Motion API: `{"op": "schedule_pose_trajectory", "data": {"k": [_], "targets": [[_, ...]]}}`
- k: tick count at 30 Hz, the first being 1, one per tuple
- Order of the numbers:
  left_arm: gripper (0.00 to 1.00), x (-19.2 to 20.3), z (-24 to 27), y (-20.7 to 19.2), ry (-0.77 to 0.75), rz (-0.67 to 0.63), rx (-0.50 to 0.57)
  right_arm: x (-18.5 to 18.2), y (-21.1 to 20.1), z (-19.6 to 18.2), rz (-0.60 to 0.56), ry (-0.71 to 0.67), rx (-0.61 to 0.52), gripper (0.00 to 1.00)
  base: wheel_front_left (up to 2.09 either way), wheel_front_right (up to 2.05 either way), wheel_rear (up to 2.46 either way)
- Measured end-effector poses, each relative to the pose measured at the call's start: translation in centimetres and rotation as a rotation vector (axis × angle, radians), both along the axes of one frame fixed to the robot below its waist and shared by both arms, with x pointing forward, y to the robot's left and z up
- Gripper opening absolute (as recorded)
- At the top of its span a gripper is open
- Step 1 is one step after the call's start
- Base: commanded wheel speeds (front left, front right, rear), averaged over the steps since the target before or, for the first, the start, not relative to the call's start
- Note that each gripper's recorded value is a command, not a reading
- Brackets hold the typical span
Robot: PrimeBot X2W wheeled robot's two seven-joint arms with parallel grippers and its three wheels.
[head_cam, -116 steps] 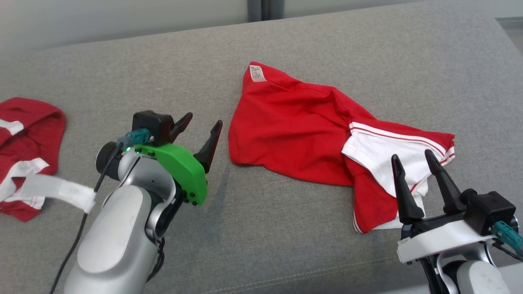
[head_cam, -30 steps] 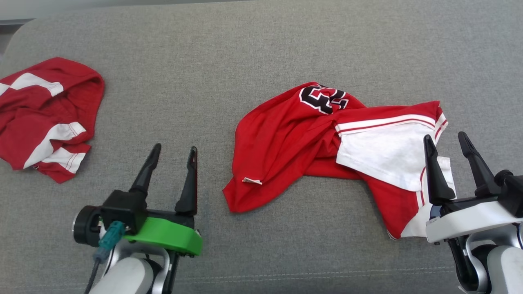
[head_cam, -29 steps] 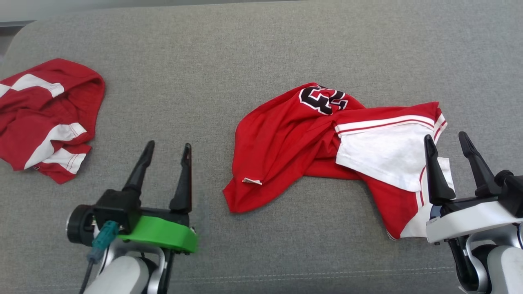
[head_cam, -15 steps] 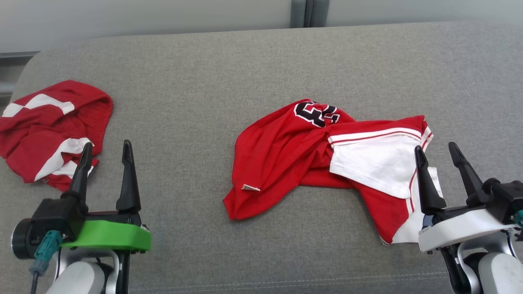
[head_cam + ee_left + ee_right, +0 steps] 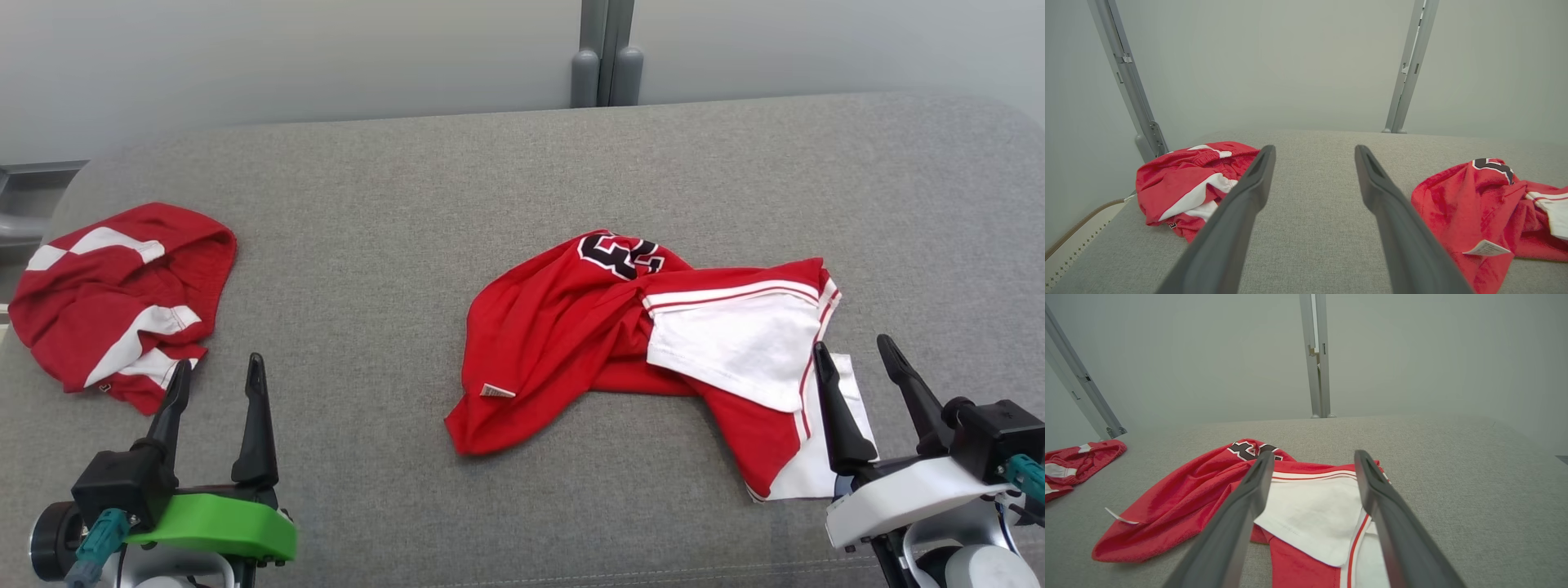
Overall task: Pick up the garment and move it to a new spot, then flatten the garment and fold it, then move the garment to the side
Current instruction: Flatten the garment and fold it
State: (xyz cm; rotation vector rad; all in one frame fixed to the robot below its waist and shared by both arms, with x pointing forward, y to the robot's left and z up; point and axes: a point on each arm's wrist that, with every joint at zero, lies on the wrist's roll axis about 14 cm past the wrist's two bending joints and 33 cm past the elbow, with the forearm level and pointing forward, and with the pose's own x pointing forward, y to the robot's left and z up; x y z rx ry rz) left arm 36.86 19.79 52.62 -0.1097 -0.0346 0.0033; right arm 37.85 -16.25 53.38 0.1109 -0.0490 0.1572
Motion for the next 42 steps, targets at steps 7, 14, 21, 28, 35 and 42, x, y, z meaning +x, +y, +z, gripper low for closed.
{"op": "schedule_pose_trajectory", "data": {"k": [7, 14, 21, 28, 35, 42], "targets": [[1.0, 0.0, 0.2, 0.2, -0.009, 0.004, -0.013, -0.3, 0.1, 0.0, -0.002, 0.004, 0.006, 1.0, 0.0, 0.0, 0.0], [1.0, -0.1, 0.1, 0.4, -0.007, 0.012, -0.024, -0.1, 0.3, 0.0, 0.005, 0.005, 0.008, 1.0, 0.0, 0.0, 0.0], [1.0, 0.0, -0.6, -0.3, 0.015, -0.023, -0.031, 0.3, 0.8, -0.3, 0.02, 0.015, 0.006, 1.0, 0.0, 0.0, 0.0], [1.0, 0.8, -4.3, -6.7, 0.207, -0.271, -0.091, 1.0, 1.5, -0.4, 0.044, 0.018, 0.002, 1.0, 0.0, 0.0, 0.0], [1.0, 2.1, -8.7, -11.2, 0.375, -0.432, -0.085, 1.6, 1.2, -0.7, 0.045, 0.024, -0.007, 1.0, 0.0, 0.0, 0.0], [1.0, 3.7, -12.5, -13.4, 0.494, -0.511, -0.057, 1.9, 0.2, -1.6, 0.019, 0.049, -0.012, 1.0, 0.0, 0.0, 0.0]]}}
